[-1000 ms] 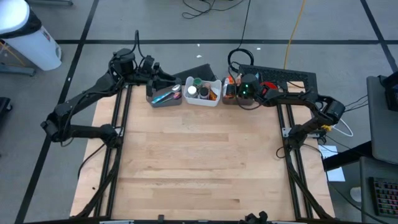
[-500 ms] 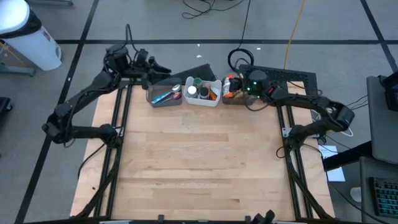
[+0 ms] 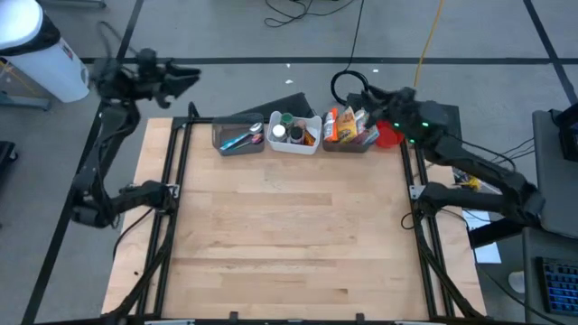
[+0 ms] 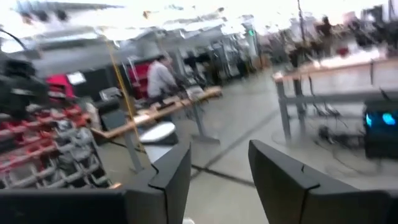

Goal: Pick & Place Food Item
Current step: Return to Home Position

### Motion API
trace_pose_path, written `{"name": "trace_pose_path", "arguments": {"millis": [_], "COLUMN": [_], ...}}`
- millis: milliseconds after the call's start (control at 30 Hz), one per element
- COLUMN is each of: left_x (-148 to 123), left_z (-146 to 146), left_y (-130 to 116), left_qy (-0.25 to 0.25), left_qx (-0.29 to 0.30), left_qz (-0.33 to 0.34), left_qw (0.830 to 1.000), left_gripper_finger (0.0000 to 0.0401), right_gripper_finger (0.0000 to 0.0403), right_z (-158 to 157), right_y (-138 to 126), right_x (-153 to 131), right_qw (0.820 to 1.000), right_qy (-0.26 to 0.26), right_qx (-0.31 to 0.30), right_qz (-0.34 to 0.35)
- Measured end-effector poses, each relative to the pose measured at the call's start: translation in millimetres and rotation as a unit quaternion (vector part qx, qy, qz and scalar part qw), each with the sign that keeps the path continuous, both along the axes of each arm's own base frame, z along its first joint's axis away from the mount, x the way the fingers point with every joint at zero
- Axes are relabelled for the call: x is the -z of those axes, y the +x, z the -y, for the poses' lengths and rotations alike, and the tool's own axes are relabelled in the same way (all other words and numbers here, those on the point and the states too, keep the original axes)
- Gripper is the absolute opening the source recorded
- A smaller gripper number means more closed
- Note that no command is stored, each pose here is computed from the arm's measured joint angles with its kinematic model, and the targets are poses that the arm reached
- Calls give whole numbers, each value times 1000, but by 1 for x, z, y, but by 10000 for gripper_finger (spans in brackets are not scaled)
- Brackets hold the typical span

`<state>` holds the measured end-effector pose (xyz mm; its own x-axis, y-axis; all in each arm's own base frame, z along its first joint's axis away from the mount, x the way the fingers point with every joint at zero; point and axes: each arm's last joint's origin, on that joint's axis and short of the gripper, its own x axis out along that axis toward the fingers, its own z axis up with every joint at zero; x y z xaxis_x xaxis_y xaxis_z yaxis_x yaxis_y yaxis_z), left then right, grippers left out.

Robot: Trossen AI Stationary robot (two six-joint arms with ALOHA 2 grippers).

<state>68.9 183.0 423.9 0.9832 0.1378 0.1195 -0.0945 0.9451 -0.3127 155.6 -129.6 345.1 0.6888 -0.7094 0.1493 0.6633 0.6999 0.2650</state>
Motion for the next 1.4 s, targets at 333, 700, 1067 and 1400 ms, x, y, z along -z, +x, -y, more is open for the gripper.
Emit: {"name": "trace_pose_path", "arguments": {"millis": [333,700,1067,1400], "left_x": [7,104,144,160], "left_z": [61,87,106,136], "left_y": [-42,-34,3,17], "left_qy": [6,-109,-163,-147], "left_qx": [-159,-232,-136,-82], "left_qz": [-37,90,97,7], "left_qw": [987,962,972,986], "left_gripper_finger": [163,163,163,163], "right_gripper_finger": [46,1,0,0], "right_z": [-53,-63,-77,-110], "right_y": [-65,-62,-28,-1], "right_x": [-20,27,37,43], "right_qw": [1000,993,989,985], "right_qy": [-19,-10,9,23], "right_qx": [-3,-52,-104,-147], "right_qz": [12,102,103,84]}}
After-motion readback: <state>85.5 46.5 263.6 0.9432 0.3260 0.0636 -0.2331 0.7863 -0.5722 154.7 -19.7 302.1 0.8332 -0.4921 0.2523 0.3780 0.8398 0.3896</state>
